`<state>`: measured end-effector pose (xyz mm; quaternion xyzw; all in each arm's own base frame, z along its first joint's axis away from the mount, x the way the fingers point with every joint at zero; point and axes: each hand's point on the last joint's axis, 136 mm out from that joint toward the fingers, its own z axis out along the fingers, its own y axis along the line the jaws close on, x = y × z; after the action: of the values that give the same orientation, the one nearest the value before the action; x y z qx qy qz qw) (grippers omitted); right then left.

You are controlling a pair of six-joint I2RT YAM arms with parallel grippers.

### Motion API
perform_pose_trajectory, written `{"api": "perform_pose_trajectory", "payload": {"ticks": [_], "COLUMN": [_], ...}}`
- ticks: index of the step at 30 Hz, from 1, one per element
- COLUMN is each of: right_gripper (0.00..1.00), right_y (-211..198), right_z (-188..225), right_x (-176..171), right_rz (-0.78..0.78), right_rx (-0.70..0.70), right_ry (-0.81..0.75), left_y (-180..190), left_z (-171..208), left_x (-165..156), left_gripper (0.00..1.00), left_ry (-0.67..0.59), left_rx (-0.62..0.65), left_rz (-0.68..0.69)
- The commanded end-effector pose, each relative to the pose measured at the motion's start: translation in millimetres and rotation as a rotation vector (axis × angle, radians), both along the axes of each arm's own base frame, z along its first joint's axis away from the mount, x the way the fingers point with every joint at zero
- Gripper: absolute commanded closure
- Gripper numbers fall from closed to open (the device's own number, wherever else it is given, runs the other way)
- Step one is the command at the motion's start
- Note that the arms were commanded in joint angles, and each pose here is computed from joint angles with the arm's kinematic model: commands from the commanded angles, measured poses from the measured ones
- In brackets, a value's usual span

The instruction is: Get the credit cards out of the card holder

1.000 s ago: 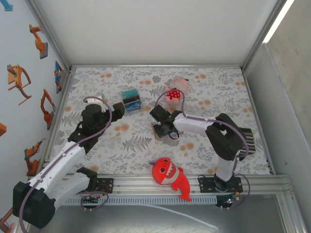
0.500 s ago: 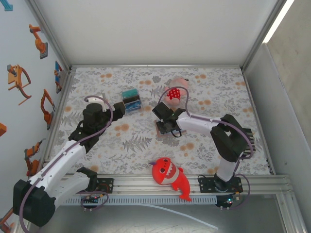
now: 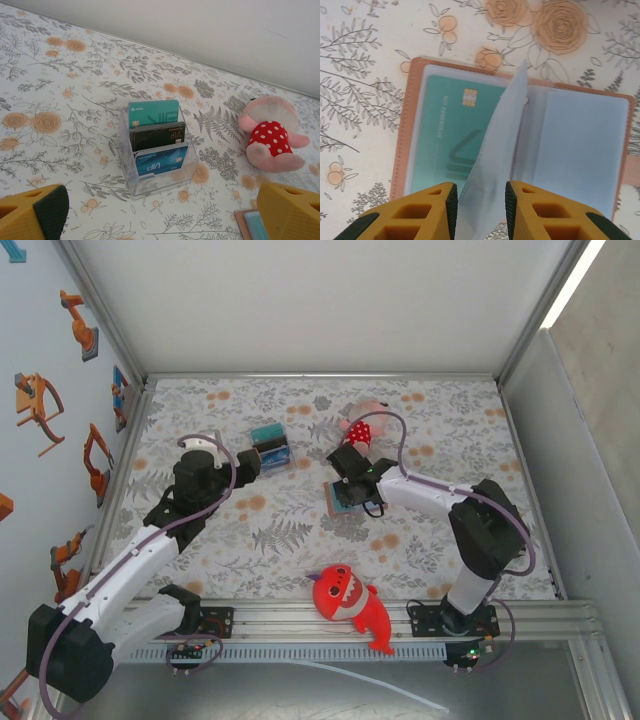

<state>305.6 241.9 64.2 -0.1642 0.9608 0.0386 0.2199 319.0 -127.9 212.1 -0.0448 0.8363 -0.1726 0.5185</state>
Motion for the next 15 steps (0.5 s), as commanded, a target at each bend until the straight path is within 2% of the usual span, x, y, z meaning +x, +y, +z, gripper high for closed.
{"api": "perform_pose_trajectory", "payload": {"ticks": [1,15], "right_gripper": [0.68,0.68], "right_y": [-18,-56], "right_z": [3,0], "right_x": [-2,0], "right_rz": [-0.029,-0.126], "right_rx": [-0.029,0.023], "right_ry": [-0.005,0.001], "left_y": [-3,-14], "left_z": [18,19], "left_x": [4,4], "left_gripper": [0.03,0.03], "left_ry": [-0.042,-0.037], "left_rx": [0.01,0.045], "left_rz": [-0.006,-0.033]}}
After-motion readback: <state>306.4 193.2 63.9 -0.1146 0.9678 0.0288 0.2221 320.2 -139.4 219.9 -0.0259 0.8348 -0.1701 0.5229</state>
